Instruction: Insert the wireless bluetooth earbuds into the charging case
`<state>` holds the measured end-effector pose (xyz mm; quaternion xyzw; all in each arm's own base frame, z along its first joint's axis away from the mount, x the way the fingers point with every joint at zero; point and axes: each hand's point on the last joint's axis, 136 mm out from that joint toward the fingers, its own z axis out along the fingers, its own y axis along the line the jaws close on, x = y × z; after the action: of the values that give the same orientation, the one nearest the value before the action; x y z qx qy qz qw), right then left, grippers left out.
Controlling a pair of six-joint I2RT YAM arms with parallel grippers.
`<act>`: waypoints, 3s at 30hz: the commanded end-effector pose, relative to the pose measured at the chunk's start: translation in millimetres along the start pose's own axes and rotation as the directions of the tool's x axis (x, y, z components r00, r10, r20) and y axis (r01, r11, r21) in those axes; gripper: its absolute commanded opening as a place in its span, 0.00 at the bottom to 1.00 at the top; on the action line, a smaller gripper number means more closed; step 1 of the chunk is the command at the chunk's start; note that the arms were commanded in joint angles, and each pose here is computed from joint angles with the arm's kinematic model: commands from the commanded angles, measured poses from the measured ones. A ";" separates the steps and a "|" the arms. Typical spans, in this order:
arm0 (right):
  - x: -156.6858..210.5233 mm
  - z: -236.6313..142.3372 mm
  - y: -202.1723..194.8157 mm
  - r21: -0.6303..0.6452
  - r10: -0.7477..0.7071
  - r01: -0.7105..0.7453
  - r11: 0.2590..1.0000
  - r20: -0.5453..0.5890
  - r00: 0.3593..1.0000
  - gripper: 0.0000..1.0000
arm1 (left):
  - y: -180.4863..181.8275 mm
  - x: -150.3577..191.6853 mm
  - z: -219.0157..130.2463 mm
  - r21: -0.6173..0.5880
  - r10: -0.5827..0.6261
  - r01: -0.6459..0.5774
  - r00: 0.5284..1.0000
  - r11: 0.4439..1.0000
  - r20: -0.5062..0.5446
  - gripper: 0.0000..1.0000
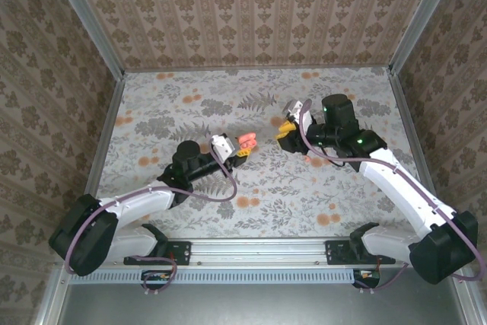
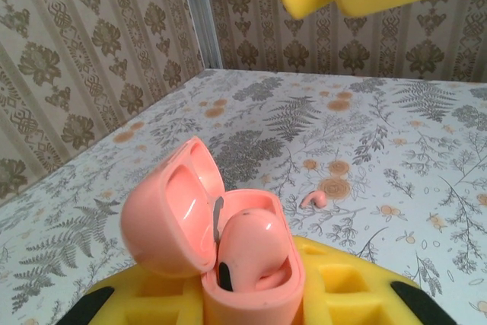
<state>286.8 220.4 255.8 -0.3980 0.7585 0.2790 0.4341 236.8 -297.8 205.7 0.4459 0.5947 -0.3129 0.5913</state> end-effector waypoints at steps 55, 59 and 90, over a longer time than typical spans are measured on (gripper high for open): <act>188.4 47.0 -122.6 0.649 0.789 -0.451 0.613 -0.535 0.302 0.45 | -17.2 30.0 2.1 0.010 -0.030 0.030 0.998 0.999 -0.051 0.14; 195.1 50.8 -126.2 0.655 0.785 -0.436 0.617 -0.550 0.286 0.45 | -16.4 29.8 4.8 0.010 -0.039 0.039 0.998 0.999 -0.046 0.14; 229.5 63.2 -109.5 0.633 0.780 -0.477 0.610 -0.587 0.218 0.41 | -15.9 30.6 -1.2 -0.005 -0.047 0.047 0.998 0.999 -0.048 0.14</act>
<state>342.2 125.3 20.6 -0.0520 0.9940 0.0710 -0.0647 227.7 -299.5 167.8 0.4404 0.6251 -0.3105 0.5647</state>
